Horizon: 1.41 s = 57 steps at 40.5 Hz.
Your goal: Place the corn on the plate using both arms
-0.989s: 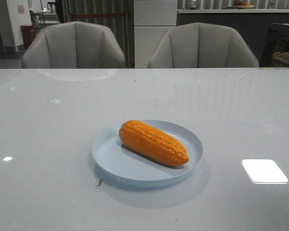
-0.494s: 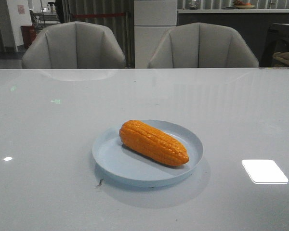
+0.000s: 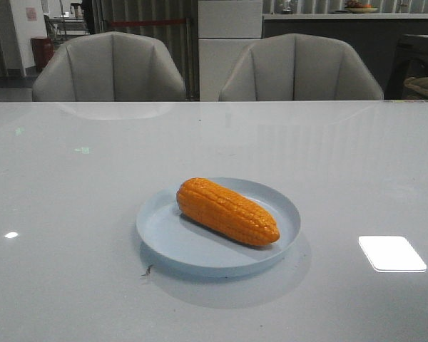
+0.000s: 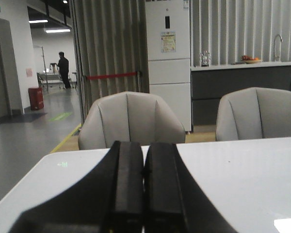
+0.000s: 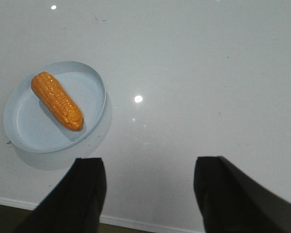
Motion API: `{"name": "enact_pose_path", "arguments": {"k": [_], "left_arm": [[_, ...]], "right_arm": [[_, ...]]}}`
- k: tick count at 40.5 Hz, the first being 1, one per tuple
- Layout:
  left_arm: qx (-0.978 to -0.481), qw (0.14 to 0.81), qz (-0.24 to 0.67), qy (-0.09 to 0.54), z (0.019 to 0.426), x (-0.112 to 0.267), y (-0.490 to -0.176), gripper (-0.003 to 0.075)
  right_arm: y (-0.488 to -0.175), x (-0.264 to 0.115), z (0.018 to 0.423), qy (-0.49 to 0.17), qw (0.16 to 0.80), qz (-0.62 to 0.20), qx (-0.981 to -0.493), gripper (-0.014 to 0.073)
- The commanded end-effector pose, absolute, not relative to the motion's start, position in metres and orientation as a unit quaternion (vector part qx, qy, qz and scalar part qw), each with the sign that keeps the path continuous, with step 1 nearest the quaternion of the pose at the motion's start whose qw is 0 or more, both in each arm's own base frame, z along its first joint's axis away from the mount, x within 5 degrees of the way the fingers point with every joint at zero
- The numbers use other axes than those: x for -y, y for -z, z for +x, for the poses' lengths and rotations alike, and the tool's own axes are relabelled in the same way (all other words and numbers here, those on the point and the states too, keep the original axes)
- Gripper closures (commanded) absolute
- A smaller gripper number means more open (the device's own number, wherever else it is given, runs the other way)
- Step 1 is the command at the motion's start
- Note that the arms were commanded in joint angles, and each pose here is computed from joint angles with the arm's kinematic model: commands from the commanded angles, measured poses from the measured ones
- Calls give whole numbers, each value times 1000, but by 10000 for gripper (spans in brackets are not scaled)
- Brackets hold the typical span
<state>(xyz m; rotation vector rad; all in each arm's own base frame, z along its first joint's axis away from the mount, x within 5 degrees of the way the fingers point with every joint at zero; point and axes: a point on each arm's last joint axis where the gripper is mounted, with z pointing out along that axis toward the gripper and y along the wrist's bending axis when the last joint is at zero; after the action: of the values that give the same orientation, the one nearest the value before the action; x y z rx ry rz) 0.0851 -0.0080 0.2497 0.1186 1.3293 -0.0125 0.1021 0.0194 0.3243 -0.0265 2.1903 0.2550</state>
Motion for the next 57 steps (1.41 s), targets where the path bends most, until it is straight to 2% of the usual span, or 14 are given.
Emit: {"name": "enact_pose_path", "arguments": {"k": [1, 11, 22, 28, 38, 57], "left_arm": [[-560, 828, 34, 3, 82, 5, -266, 621], [-592, 805, 37, -1, 81, 5, -259, 621], [-613, 789, 14, -33, 63, -2, -251, 621], [-641, 767, 25, -24, 56, 0, -236, 621], [-658, 752, 26, -23, 55, 0, -204, 621], [-669, 742, 32, -25, 56, 1, -202, 627]], "right_arm": [[-337, -18, 106, -106, 493, -3, -863, 87], [-337, -18, 106, -106, 493, -3, -863, 87], [-337, -18, 106, -106, 493, -3, -863, 87], [-337, -18, 106, -106, 493, -3, -863, 87], [-337, -18, 106, -106, 493, -3, -864, 87], [-337, -18, 106, -106, 493, -3, -864, 87]]}}
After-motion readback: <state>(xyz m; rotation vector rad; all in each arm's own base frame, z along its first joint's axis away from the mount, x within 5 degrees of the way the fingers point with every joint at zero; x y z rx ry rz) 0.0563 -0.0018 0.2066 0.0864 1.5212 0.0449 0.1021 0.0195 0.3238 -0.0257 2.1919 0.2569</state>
